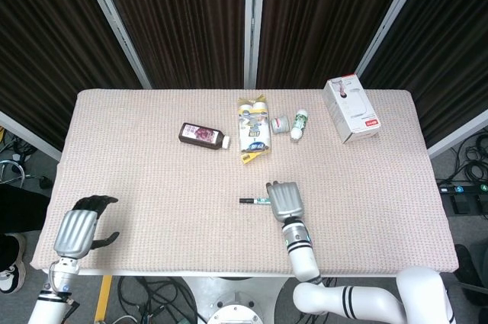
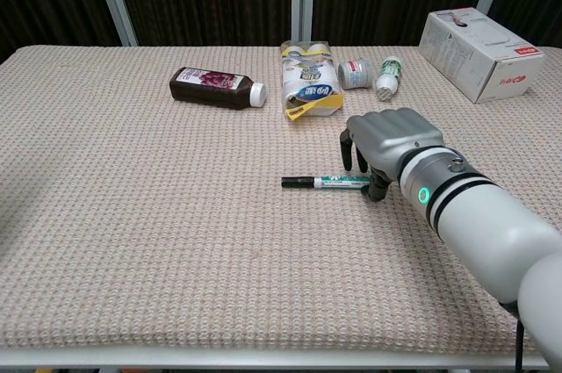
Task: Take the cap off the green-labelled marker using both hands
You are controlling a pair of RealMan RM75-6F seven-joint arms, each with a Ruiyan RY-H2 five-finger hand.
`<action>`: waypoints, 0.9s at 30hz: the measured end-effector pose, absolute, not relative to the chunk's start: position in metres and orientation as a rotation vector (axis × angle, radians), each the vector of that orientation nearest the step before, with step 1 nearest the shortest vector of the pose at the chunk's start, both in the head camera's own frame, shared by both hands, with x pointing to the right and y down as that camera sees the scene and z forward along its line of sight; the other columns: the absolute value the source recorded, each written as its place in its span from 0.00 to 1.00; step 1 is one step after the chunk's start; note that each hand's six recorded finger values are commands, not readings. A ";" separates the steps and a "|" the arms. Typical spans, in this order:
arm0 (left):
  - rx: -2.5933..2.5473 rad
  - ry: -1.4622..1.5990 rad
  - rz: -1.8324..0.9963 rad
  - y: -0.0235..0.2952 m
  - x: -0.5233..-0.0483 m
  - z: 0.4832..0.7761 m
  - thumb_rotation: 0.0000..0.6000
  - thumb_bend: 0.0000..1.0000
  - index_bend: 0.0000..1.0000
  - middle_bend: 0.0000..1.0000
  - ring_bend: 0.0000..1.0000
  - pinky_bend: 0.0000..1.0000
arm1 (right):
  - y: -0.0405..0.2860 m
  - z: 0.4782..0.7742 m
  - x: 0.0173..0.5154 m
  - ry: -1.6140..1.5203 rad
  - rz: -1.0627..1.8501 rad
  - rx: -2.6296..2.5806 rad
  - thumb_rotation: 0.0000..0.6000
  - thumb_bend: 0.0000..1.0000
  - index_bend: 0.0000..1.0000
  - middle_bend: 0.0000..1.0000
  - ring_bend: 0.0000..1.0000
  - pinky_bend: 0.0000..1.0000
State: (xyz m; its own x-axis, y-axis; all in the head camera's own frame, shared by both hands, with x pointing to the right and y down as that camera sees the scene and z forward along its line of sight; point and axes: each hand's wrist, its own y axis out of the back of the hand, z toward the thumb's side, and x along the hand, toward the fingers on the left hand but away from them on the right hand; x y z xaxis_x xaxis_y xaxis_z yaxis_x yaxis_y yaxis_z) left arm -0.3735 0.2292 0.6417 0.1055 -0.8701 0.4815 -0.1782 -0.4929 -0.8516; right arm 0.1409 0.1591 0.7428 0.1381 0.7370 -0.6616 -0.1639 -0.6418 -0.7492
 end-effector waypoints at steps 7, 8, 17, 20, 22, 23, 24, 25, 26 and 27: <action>-1.775 1.026 -1.439 0.234 -0.376 0.644 1.00 0.15 0.28 0.29 0.22 0.26 | 0.162 0.746 0.140 -0.547 1.607 -1.697 1.00 0.23 0.45 0.45 0.74 0.86; -1.775 1.026 -1.441 0.235 -0.377 0.645 1.00 0.15 0.28 0.29 0.22 0.26 | 0.162 0.747 0.140 -0.545 1.610 -1.697 1.00 0.23 0.45 0.45 0.74 0.86; -1.779 1.035 -1.449 0.238 -0.380 0.647 1.00 0.15 0.28 0.29 0.22 0.26 | 0.163 0.749 0.138 -0.554 1.610 -1.686 1.00 0.23 0.48 0.47 0.74 0.86; -1.782 1.037 -1.450 0.237 -0.379 0.648 1.00 0.15 0.28 0.29 0.22 0.26 | 0.162 0.749 0.139 -0.563 1.609 -1.679 1.00 0.23 0.49 0.48 0.74 0.86; -1.783 1.037 -1.451 0.237 -0.378 0.649 1.00 0.15 0.28 0.29 0.22 0.26 | 0.162 0.749 0.139 -0.565 1.611 -1.675 1.00 0.23 0.49 0.49 0.74 0.86; -1.785 1.037 -1.453 0.237 -0.378 0.649 1.00 0.15 0.28 0.29 0.22 0.26 | 0.162 0.749 0.139 -0.566 1.612 -1.672 1.00 0.23 0.50 0.49 0.74 0.86; -1.785 1.037 -1.453 0.236 -0.378 0.649 1.00 0.15 0.28 0.29 0.22 0.26 | 0.161 0.749 0.139 -0.567 1.613 -1.671 1.00 0.24 0.51 0.49 0.74 0.86; -1.785 1.038 -1.453 0.236 -0.378 0.650 1.00 0.15 0.28 0.29 0.22 0.26 | 0.161 0.749 0.139 -0.568 1.614 -1.670 1.00 0.24 0.51 0.50 0.74 0.86; -1.785 1.039 -1.454 0.235 -0.377 0.650 1.00 0.15 0.28 0.29 0.22 0.26 | 0.161 0.749 0.139 -0.568 1.616 -1.670 1.00 0.24 0.51 0.50 0.74 0.86; -1.785 1.040 -1.455 0.235 -0.377 0.650 1.00 0.16 0.28 0.29 0.22 0.26 | 0.161 0.750 0.139 -0.568 1.618 -1.669 1.00 0.24 0.51 0.50 0.74 0.86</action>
State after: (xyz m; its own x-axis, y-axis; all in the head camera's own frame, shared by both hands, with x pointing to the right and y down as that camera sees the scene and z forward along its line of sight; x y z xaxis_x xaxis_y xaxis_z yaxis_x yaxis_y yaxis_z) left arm -0.3770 0.2348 0.6502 0.0901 -0.8603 0.5017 -0.1962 -0.5092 -0.8380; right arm 0.1392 0.1611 0.7496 0.1106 0.7470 -0.6556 -0.1734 -0.6350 -0.7528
